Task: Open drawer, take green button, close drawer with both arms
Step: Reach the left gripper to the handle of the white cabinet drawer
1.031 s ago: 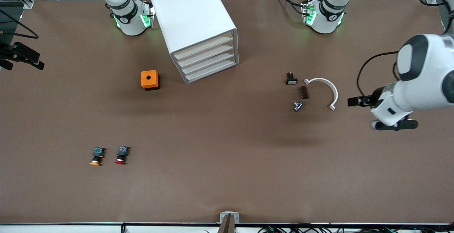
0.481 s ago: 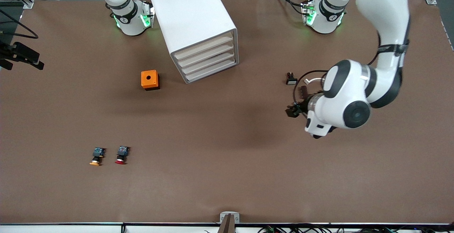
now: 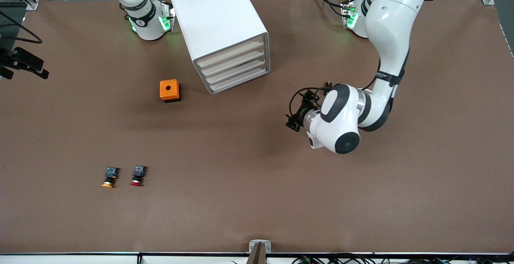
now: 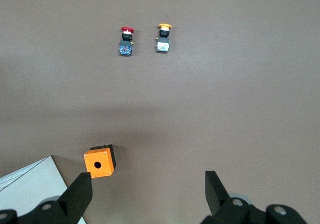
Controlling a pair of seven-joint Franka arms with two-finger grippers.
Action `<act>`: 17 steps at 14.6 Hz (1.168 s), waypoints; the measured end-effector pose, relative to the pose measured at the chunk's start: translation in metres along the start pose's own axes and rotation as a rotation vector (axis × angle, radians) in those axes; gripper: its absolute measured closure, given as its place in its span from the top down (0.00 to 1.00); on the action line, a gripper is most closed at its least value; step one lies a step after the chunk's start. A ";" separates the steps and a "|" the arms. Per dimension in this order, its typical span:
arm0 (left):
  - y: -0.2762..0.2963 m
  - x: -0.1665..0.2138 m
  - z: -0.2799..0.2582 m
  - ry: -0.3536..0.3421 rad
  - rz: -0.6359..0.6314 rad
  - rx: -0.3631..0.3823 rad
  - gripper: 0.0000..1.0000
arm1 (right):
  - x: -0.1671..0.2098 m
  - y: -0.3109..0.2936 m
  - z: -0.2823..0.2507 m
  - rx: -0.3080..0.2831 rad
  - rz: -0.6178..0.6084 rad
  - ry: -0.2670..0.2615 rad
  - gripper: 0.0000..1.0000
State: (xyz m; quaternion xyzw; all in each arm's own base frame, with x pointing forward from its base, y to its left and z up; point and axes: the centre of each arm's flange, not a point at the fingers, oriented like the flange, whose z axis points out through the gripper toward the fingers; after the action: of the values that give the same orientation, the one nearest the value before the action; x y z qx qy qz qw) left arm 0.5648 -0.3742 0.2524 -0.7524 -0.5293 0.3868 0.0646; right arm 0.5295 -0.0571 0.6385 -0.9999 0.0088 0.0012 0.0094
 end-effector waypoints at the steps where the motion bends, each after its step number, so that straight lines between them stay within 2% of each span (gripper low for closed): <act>1: 0.005 -0.006 0.014 -0.029 -0.075 0.021 1.00 | 0.001 0.000 0.003 0.000 0.000 -0.005 1.00; 3: 0.014 -0.014 0.041 -0.091 -0.202 0.069 1.00 | 0.010 0.000 0.017 -0.001 0.001 -0.028 1.00; 6: 0.021 -0.012 0.071 -0.181 -0.362 0.180 1.00 | 0.028 0.002 0.041 -0.005 -0.001 -0.040 1.00; 10: 0.024 -0.001 0.106 -0.236 -0.586 0.359 0.97 | 0.043 0.023 0.063 -0.007 -0.067 -0.052 1.00; 14: 0.027 0.001 0.126 -0.262 -0.691 0.437 0.91 | 0.050 0.036 0.073 -0.014 -0.075 -0.057 1.00; 16: 0.025 -0.008 0.134 -0.259 -0.697 0.463 0.75 | 0.057 0.044 0.088 -0.017 -0.063 -0.063 1.00; 17: 0.024 -0.012 0.138 -0.257 -0.697 0.473 0.74 | 0.061 0.049 0.097 -0.017 -0.056 -0.071 1.00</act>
State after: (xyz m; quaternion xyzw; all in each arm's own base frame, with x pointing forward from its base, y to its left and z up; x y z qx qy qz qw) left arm 0.4908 -0.4380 0.1511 -0.4392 -0.6520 0.5428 0.2954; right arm 0.5895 -0.1057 0.5406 -0.9991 -0.0196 0.0366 0.0012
